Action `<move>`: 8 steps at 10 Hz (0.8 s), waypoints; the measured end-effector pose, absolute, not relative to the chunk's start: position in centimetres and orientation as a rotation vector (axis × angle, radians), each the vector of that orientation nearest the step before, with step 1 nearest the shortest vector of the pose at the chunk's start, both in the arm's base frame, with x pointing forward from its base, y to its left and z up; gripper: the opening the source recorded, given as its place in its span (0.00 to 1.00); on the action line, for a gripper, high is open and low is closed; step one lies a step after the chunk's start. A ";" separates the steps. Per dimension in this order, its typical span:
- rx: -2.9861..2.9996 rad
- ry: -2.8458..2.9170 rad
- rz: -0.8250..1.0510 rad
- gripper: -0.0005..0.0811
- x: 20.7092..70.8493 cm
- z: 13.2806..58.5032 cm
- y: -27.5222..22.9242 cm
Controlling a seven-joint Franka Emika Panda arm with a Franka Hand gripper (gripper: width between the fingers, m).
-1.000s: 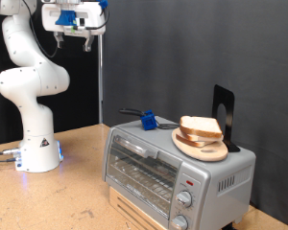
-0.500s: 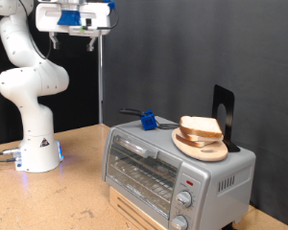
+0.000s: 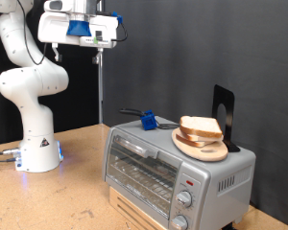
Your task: Make a piece of toast with the oven
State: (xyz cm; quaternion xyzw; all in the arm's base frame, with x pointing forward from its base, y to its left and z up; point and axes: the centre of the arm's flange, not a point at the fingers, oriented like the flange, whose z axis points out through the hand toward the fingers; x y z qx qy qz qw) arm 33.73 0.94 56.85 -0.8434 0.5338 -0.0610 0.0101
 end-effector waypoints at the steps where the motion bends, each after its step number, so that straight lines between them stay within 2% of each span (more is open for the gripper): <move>1: -2.668 1.490 -0.167 1.00 33.1 57.1 1.1; 3: -2.745 1.128 -0.222 1.00 33.3 56.3 1.4; 5: -2.807 0.904 -0.419 1.00 35.6 54.5 1.6; 8: -2.687 0.963 -0.250 1.00 34.8 54.5 1.5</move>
